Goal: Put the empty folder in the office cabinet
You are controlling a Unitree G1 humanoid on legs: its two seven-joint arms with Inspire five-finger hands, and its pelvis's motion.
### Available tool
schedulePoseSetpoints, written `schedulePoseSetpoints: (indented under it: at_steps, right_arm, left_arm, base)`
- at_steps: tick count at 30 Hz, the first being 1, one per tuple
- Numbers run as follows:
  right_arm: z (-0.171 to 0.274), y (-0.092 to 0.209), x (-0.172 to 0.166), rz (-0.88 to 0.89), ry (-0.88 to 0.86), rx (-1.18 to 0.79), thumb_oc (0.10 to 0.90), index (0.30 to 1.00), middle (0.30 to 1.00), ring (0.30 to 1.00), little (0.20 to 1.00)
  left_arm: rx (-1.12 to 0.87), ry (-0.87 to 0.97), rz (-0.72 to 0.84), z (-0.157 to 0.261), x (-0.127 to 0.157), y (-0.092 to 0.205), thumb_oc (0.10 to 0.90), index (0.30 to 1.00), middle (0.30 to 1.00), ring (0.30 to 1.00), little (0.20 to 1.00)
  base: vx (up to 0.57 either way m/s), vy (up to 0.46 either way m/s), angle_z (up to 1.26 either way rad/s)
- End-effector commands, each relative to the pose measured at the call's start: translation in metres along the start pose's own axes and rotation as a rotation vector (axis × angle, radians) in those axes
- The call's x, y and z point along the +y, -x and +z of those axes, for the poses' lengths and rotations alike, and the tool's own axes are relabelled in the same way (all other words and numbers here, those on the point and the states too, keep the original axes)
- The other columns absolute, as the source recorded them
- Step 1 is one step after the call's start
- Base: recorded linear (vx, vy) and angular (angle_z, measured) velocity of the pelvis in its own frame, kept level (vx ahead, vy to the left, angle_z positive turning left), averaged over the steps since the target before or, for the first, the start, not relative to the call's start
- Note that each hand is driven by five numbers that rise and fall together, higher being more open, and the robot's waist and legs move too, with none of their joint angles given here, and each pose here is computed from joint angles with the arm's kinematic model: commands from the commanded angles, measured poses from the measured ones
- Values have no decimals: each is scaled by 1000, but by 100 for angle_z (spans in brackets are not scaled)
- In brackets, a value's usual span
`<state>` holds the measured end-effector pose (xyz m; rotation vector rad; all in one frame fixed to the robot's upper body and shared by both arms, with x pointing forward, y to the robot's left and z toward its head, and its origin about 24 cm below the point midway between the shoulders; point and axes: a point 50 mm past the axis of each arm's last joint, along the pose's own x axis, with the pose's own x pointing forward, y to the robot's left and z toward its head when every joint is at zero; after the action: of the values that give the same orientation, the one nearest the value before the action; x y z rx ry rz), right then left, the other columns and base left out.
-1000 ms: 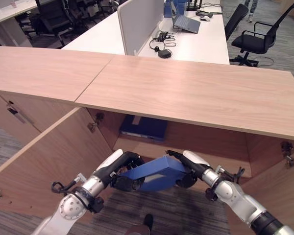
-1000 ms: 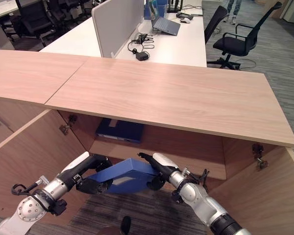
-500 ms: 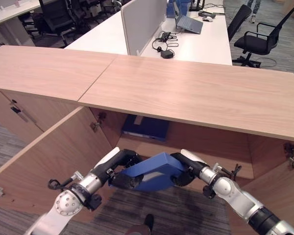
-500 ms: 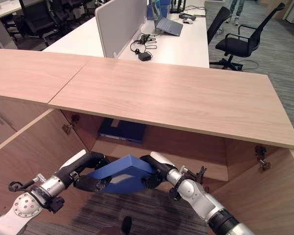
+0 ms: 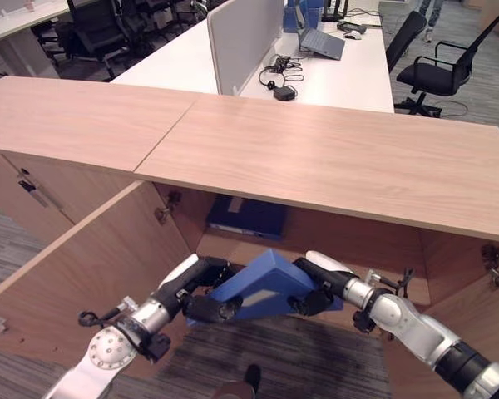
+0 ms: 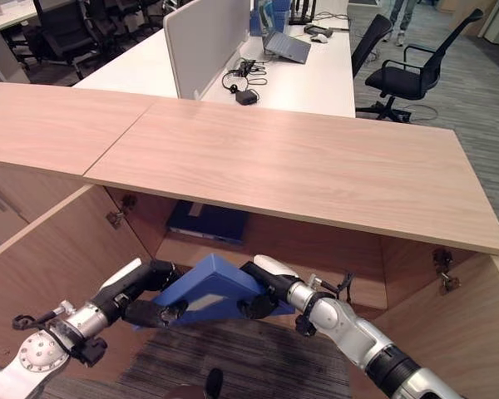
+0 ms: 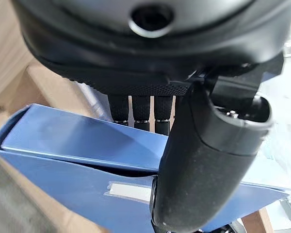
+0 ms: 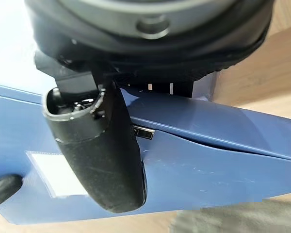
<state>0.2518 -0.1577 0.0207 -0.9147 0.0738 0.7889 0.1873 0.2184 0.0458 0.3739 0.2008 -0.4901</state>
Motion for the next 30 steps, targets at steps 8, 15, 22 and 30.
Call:
schedulePoseSetpoints:
  at_steps: [8,15,22,30]
  right_arm:
    - [-51,40,-32,-47,288,269,400,300,300,300,300]
    - [-88,54,-22,-77,128,459,400,300,300,300,300]
    - [-119,54,14,-501,-775,521,400,300,300,300,300]
    - [-78,-1,36,-818,-1772,108,400,300,300,300,300]
  left_arm:
    - [164,544,358,-78,0,27,800,900,900,900,900]
    - [376,840,528,-133,-36,45,800,900,900,900,900]
    - [693,1107,677,-187,-92,65,800,900,900,900,900]
    - [1112,1255,631,-213,-165,107,800,900,900,900,900]
  base:
    - [0,0,0]
    - [0,0,0]
    - [-4,-4,4]
    - [-1,34,-6]
